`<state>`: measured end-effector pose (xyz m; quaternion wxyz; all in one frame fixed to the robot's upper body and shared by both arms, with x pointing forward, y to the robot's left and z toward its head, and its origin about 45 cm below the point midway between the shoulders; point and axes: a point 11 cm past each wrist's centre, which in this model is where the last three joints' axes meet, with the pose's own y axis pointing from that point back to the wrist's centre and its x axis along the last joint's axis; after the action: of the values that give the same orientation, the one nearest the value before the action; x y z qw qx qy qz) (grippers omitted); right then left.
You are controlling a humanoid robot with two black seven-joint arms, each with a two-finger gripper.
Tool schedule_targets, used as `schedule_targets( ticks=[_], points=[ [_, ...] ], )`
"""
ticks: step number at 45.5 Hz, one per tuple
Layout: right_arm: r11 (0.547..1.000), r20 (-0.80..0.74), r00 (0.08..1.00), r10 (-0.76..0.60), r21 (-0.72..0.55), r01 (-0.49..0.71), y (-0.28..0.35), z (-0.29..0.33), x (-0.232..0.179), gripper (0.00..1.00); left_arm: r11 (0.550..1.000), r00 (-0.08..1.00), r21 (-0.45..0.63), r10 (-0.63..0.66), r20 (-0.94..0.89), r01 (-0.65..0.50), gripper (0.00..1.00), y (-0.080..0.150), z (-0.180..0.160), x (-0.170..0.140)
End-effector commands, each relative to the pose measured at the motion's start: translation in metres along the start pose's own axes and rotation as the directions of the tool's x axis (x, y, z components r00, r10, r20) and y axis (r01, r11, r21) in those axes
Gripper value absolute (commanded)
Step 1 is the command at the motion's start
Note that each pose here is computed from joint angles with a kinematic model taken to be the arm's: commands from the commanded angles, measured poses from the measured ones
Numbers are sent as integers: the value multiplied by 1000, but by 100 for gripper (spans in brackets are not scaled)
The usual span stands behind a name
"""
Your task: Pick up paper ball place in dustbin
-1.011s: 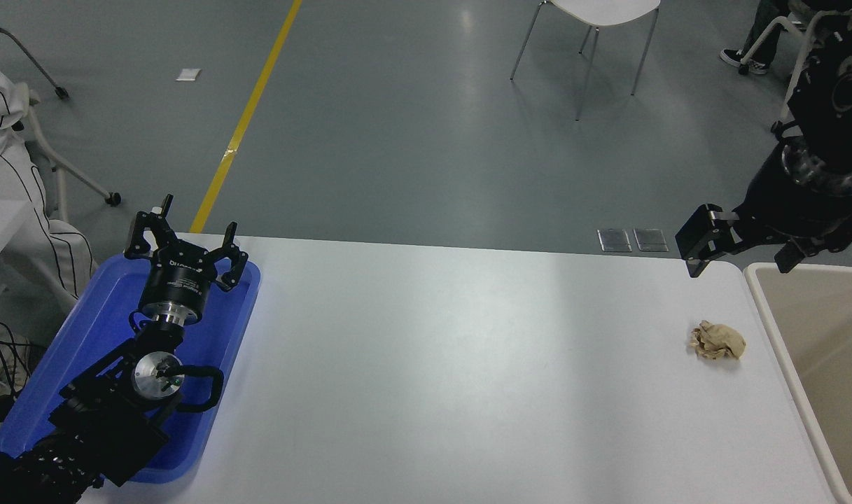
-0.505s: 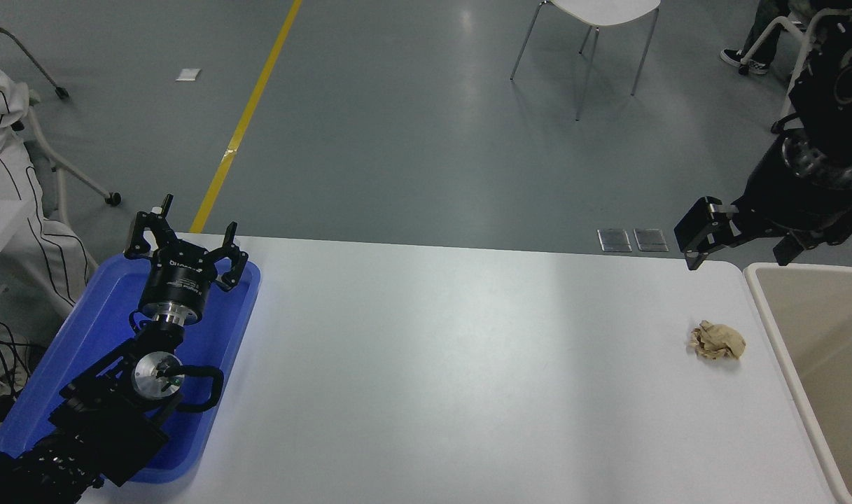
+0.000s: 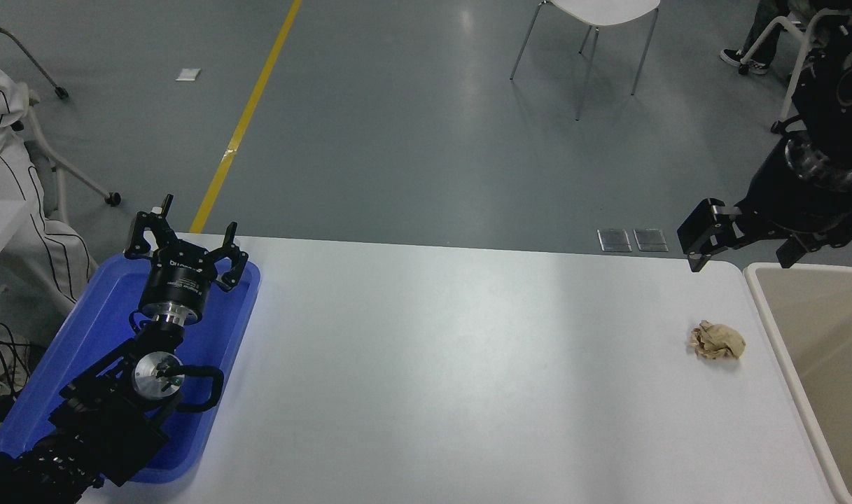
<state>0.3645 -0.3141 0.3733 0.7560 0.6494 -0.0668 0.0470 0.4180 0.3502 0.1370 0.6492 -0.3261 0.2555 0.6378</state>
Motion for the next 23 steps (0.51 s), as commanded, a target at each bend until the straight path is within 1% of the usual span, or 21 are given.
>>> schedule_targets(
  ticks=[1, 10, 23],
  points=[
    [1000, 4, 1000, -6, 1, 6, -2, 1, -1, 100, 1000, 1000, 0, 0, 0, 0, 100, 0, 0, 0],
    [1000, 16, 1000, -7, 6, 7, -3, 5, -2, 100, 1000, 1000, 0, 0, 0, 0, 100, 0, 0, 0],
    [999, 35, 999, -15, 48, 13, -11, 5, -2, 100, 1000, 1000, 0, 0, 0, 0, 100, 0, 0, 0]
  ],
)
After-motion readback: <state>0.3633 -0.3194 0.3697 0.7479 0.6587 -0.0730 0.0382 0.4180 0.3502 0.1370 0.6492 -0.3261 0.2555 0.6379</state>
